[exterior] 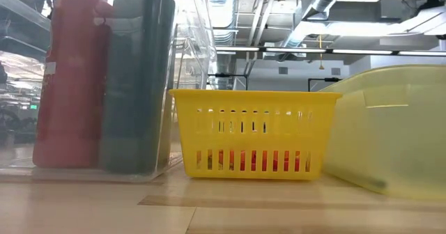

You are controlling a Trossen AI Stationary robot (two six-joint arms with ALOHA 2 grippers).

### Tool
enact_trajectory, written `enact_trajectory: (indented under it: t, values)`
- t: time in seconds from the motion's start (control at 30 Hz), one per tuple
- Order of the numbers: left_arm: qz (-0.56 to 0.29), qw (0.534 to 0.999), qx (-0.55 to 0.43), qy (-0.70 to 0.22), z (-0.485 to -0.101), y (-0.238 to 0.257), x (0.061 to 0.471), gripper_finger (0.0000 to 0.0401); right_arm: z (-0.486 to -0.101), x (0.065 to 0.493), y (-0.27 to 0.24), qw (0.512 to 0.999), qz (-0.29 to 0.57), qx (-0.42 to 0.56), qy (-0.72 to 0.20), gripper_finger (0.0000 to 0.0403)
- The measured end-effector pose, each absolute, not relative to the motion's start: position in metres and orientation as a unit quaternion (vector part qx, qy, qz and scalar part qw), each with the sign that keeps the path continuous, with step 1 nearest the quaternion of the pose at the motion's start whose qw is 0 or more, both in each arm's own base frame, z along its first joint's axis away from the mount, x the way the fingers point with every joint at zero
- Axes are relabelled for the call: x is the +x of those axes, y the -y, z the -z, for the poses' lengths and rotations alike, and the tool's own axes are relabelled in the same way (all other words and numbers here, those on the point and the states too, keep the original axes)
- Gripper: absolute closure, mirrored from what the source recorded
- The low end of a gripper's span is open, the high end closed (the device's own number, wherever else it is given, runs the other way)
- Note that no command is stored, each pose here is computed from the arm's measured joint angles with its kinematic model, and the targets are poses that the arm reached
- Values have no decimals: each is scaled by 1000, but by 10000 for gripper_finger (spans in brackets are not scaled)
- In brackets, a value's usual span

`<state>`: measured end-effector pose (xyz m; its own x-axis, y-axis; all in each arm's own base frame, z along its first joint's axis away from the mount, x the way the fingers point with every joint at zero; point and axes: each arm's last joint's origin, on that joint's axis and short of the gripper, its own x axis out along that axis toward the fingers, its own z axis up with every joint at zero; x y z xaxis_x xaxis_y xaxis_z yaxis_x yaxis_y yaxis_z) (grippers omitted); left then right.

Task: Pick & Place Paint Supplies
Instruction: Return to Home Position

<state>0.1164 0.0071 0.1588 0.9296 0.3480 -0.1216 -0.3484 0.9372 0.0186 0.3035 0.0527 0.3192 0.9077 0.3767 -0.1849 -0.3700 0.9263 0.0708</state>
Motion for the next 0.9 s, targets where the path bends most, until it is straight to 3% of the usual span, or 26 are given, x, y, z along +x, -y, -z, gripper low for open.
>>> enact_trajectory:
  t: [0.2, 0.53, 0.9]
  values:
    - [-177, 982, -2, -62, -159, -7, 117, 401, -312, 274, -38, 981, -186, 14, -55, 403]
    - [-177, 982, -2, -59, -159, -7, 117, 401, -242, 201, -22, 990, -124, 20, -62, 403]
    - [-177, 982, -2, -59, -159, -7, 117, 401, -196, 151, -17, 995, -86, 41, -18, 403]
